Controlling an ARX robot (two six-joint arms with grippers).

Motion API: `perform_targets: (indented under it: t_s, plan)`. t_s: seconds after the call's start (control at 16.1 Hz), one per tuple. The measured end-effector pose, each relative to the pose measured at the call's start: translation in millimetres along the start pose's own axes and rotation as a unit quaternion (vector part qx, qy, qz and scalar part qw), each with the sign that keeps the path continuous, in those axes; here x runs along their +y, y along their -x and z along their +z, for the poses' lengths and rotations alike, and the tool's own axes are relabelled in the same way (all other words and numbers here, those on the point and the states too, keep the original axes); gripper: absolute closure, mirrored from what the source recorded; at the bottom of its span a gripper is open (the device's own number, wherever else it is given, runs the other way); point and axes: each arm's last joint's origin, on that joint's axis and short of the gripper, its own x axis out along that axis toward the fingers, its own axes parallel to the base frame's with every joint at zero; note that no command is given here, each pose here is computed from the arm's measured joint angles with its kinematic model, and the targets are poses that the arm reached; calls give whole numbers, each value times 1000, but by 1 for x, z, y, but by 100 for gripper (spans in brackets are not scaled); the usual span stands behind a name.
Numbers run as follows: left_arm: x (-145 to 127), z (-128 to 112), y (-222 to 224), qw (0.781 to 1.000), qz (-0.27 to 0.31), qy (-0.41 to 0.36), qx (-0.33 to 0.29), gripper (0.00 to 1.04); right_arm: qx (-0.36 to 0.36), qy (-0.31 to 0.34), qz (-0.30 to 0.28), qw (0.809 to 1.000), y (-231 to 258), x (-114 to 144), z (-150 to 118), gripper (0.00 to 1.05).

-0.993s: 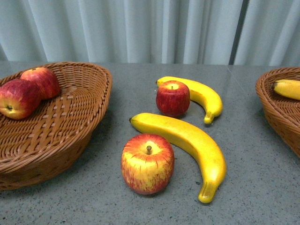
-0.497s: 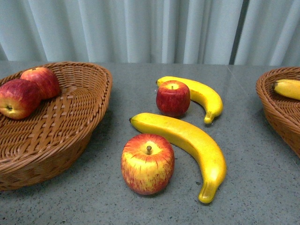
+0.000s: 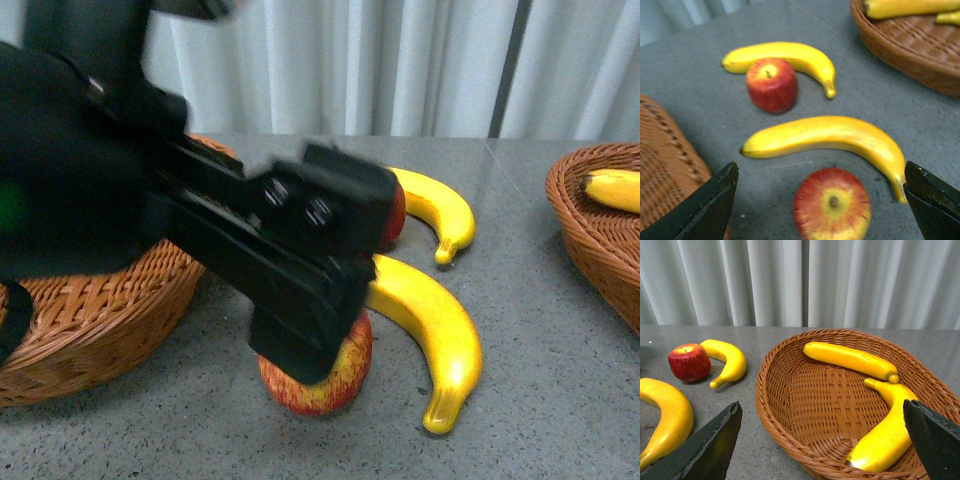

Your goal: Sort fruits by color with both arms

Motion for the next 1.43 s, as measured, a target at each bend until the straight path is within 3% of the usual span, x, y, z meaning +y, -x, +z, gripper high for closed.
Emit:
perform_targets:
  t_s: [0.43, 0.81, 0.87, 0.93, 1.12, 1.3, 1.43]
  plan:
    - [-16, -15, -26, 999, -16, -14, 47, 7, 0, 0, 0, 1000, 0, 0, 0, 7]
    - [-9, -36, -56, 997, -12, 17, 77, 7, 0, 0, 0, 1000, 0, 0, 0, 7]
    - [-8, -40, -56, 996, -15, 24, 84, 34, 0, 0, 0, 1000, 0, 0, 0, 7]
    - [-8, -40, -55, 996, -15, 25, 85, 40, 0, 0, 0, 1000, 0, 0, 0, 7]
    - [-7, -33, -43, 996, -13, 25, 79, 41, 0, 0, 0, 1000, 0, 0, 0, 7]
    - [17, 3, -4, 997, 62, 36, -16, 42, 0, 0, 0, 1000, 0, 0, 0, 7]
    - [49, 7, 13, 986, 142, 79, -38, 42, 0, 0, 0, 1000, 0, 0, 0, 7]
